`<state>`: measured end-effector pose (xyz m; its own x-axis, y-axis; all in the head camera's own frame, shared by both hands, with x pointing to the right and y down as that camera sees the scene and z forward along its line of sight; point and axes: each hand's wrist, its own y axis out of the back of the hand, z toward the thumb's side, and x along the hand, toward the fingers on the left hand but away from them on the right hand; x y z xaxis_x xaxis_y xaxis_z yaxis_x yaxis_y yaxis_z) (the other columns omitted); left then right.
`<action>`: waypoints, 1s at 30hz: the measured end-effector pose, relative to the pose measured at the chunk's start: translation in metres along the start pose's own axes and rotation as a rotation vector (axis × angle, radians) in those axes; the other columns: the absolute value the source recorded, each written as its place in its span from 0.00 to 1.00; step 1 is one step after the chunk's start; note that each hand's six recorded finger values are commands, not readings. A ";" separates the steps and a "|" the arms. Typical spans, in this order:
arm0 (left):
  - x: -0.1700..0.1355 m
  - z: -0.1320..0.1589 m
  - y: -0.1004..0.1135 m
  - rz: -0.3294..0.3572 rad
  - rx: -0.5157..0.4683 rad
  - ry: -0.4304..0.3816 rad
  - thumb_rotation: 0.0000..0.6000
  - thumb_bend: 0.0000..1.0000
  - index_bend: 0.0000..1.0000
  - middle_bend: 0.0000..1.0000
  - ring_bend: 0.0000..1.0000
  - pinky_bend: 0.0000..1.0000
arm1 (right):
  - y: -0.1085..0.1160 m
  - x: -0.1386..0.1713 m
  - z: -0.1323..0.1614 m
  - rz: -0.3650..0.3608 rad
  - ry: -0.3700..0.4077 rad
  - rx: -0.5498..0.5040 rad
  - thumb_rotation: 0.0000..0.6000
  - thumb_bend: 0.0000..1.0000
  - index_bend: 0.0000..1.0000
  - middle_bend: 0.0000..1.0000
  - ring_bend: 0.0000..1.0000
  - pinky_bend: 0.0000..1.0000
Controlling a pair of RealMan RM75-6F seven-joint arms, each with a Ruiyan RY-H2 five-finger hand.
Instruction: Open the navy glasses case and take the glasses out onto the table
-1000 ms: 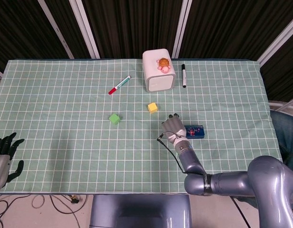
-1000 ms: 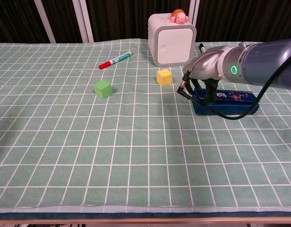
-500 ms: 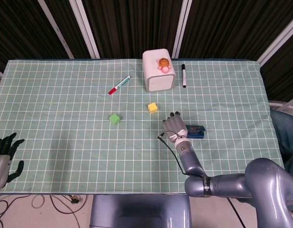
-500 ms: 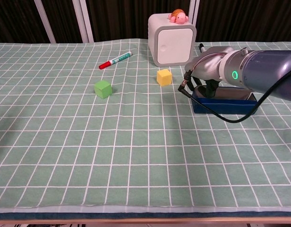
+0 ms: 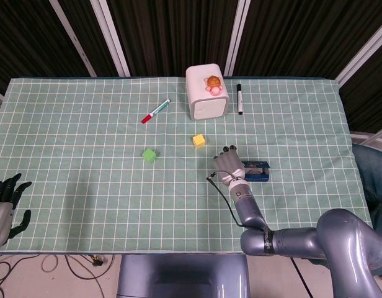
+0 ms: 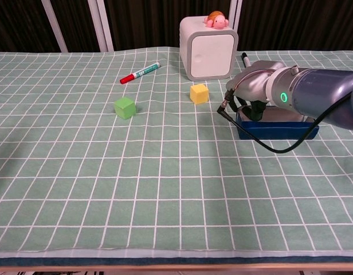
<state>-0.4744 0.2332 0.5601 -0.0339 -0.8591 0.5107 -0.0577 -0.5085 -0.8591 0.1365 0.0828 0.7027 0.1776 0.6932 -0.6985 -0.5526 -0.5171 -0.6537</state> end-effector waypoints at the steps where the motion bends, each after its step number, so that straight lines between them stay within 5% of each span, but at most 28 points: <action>1: 0.000 0.000 0.000 0.000 0.000 0.000 1.00 0.46 0.14 0.00 0.00 0.03 | 0.000 -0.001 0.000 -0.006 -0.004 0.002 1.00 0.65 0.36 0.36 0.20 0.24; 9: 0.000 0.000 0.000 0.000 0.001 0.001 1.00 0.47 0.14 0.00 0.00 0.03 | 0.005 -0.010 -0.008 -0.089 -0.058 -0.010 1.00 0.62 0.36 0.35 0.20 0.24; 15: 0.000 0.000 0.000 0.002 -0.001 0.002 1.00 0.47 0.14 0.00 0.00 0.03 | -0.001 -0.022 -0.018 -0.077 -0.086 -0.016 1.00 0.58 0.36 0.32 0.17 0.24; 24: 0.001 -0.001 0.001 0.004 0.002 0.001 1.00 0.47 0.14 0.00 0.00 0.03 | -0.015 -0.031 -0.043 -0.062 -0.152 -0.079 1.00 0.38 0.22 0.15 0.11 0.24; 30: 0.001 -0.001 0.001 0.007 0.006 0.000 1.00 0.47 0.14 0.00 0.00 0.03 | -0.005 -0.020 -0.063 -0.120 -0.188 -0.193 1.00 0.25 0.17 0.09 0.09 0.24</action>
<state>-0.4755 0.2323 0.5597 -0.0346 -0.8623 0.5051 -0.0513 -0.5033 -0.8626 0.1868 0.0399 0.7016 0.0682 0.8266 -0.5586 -0.3684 -0.4995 -0.7841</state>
